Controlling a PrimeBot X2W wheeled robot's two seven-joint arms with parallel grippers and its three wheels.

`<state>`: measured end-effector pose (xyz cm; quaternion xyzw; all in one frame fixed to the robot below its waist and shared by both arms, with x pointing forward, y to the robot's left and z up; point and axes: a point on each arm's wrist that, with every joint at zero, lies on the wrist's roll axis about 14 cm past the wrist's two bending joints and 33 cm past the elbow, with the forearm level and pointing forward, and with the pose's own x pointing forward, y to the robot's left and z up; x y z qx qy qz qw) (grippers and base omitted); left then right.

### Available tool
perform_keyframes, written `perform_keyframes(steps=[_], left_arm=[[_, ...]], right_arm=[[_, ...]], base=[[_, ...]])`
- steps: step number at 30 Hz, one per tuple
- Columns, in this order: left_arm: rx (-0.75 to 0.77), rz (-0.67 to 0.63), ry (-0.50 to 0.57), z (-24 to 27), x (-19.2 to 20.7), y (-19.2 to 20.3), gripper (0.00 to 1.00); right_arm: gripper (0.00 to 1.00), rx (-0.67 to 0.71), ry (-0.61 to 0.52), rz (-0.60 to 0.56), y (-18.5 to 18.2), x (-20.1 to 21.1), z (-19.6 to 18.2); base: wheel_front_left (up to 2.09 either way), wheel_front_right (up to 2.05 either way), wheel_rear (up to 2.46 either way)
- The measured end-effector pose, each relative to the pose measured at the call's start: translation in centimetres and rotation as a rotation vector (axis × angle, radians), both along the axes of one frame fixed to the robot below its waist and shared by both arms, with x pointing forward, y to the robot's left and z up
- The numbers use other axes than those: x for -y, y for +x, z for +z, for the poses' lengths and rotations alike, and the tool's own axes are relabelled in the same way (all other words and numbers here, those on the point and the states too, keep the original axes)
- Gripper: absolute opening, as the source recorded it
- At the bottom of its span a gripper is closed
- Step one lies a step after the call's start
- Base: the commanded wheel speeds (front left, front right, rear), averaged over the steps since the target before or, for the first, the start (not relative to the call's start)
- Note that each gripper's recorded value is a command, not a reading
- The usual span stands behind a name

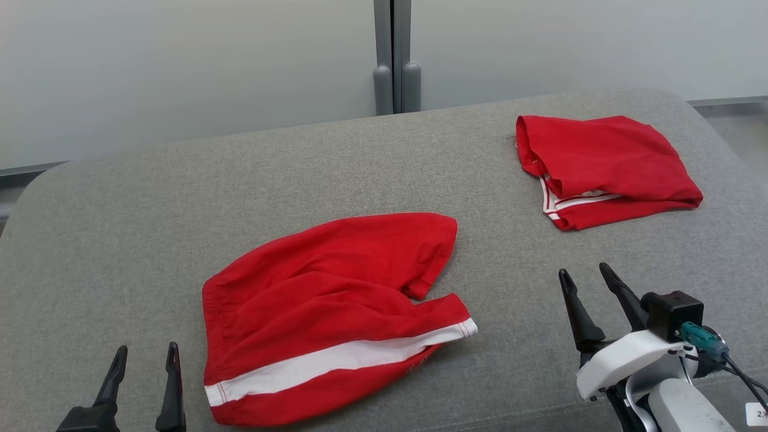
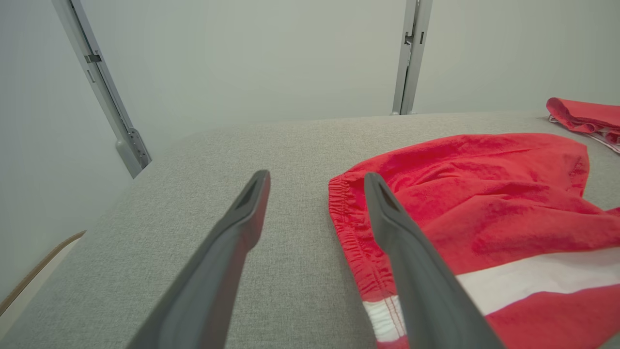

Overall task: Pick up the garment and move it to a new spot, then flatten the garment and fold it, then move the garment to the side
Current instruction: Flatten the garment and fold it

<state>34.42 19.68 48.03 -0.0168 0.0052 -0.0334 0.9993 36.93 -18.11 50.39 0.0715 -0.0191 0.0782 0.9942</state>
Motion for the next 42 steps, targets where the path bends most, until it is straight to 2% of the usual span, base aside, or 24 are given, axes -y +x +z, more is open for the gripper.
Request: perform_keyframes(steps=[8, 16, 28, 42], left_arm=[[-0.001, -0.005, 0.003, 0.0, 0.1, 0.1, 1.0], [-0.009, -0.059, -0.046, -0.1, 1.4, -0.3, 1.0], [-0.225, -0.173, -0.105, -4.8, 4.6, -1.8, 1.0], [-0.34, -0.17, -0.111, -8.2, 4.6, -1.6, 1.0]], right_arm=[[1.0, 0.0, 0.001, 0.002, 0.1, -0.1, 0.0], [1.0, -0.037, 0.006, 0.106, -0.3, -3.1, -0.5], [1.0, -0.157, 0.018, 0.271, -1.1, -7.3, -2.8], [1.0, -0.256, 0.003, 0.38, -1.3, -10.7, -5.7]], base=[[0.0, 0.0, 0.0], [0.0, 0.0, 0.0], [0.0, 0.0, 0.0], [0.0, 0.0, 0.0]])
